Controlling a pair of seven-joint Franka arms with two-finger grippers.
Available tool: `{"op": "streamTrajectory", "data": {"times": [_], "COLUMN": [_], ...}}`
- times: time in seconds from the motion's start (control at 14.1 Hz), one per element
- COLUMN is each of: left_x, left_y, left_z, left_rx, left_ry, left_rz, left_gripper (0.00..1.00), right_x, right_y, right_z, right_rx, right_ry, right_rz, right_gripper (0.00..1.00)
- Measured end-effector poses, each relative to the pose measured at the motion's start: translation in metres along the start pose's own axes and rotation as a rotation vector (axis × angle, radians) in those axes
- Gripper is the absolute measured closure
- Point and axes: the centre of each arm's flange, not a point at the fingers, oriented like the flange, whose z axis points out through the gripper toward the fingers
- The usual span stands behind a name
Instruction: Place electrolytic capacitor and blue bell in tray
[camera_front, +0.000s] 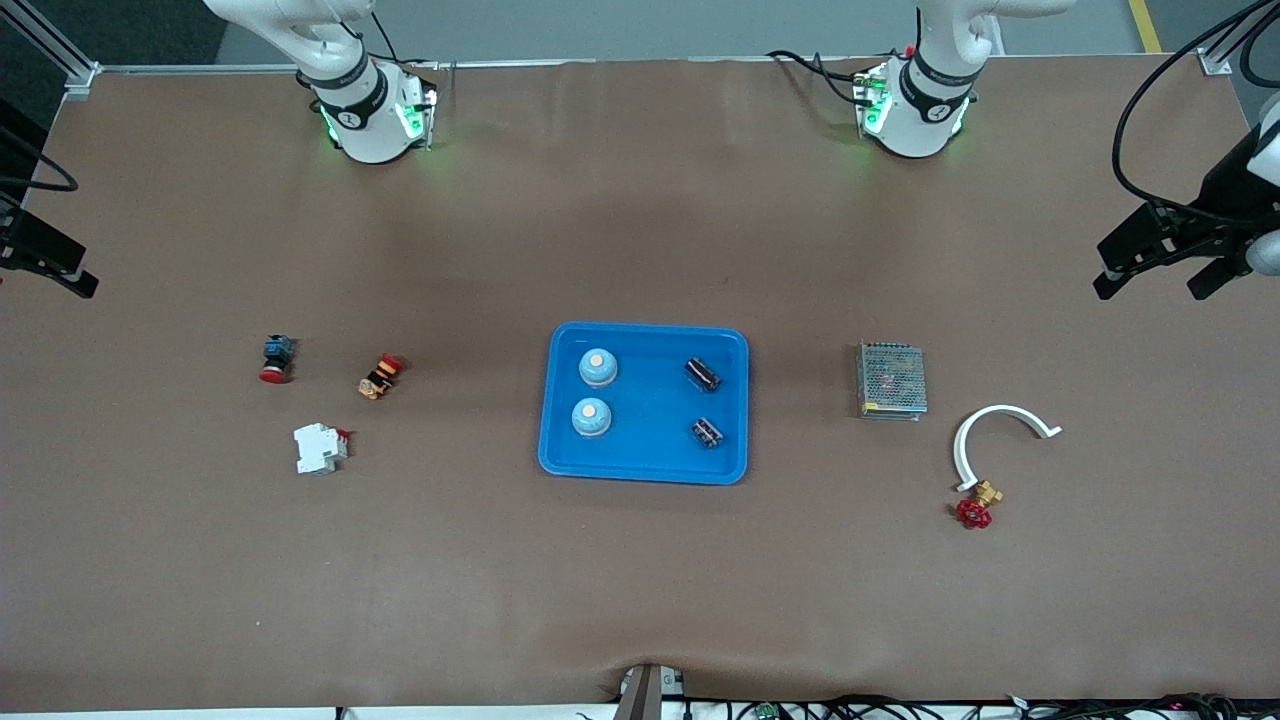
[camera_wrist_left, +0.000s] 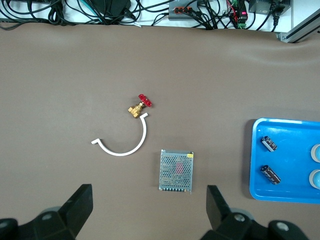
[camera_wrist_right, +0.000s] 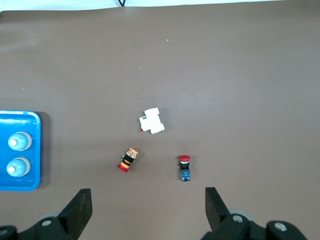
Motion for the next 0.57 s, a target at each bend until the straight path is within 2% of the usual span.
{"op": "streamTrajectory", "data": {"times": [0.57], "left_x": [-0.0015], "left_y": [0.0045], "left_z": [0.0008], "left_rx": [-0.001], "left_ry": [-0.011], "left_rz": [0.012], "left_gripper": [0.00], "right_x": [-0.0022], "right_y": [-0.0084], "right_z": [-0.0061], "right_rx": [0.002], "right_ry": [0.013], "right_rz": [-0.014], "right_gripper": [0.00]}}
